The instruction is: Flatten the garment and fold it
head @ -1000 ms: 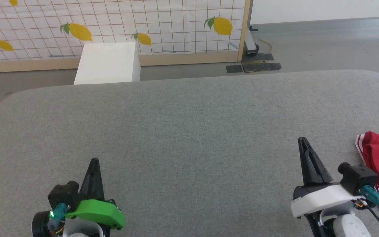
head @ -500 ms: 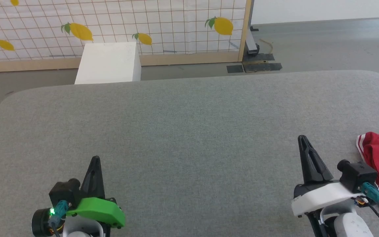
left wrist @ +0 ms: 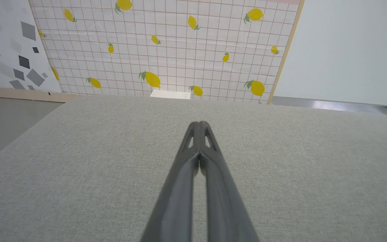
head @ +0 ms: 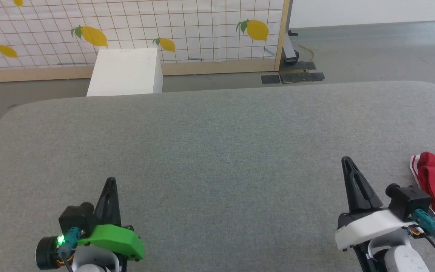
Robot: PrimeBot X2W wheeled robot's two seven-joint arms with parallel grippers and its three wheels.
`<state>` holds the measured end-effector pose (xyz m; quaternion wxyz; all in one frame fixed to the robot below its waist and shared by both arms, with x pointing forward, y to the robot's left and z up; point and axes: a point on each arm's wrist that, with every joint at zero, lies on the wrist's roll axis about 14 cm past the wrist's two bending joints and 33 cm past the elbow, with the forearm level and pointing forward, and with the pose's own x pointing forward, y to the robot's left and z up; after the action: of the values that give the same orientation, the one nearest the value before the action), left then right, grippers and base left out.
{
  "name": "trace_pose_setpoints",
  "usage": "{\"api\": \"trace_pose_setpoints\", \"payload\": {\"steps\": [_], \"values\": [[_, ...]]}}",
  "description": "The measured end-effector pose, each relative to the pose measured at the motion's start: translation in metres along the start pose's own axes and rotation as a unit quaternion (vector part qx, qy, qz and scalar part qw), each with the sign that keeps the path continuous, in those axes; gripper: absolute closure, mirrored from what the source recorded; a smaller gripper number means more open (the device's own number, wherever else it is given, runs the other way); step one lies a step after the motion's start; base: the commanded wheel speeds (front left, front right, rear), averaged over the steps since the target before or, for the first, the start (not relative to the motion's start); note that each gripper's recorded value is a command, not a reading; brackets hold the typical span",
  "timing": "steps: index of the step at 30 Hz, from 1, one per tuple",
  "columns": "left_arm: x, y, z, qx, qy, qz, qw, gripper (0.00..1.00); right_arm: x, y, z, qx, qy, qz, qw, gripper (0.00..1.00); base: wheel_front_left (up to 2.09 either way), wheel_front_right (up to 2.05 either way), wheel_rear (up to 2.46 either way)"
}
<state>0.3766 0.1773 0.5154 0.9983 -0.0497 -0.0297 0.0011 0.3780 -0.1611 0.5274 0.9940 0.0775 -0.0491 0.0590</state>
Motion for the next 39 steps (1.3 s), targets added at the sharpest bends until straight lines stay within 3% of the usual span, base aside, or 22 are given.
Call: {"api": "trace_pose_setpoints", "payload": {"steps": [39], "values": [[0.0009,-0.0016,0.0074,0.028,0.009,-0.005,1.0,1.0,-0.0011,0.0028,0.001,-0.039,0.022,0.007,0.999,1.0,0.0,0.0,0.0]]}}
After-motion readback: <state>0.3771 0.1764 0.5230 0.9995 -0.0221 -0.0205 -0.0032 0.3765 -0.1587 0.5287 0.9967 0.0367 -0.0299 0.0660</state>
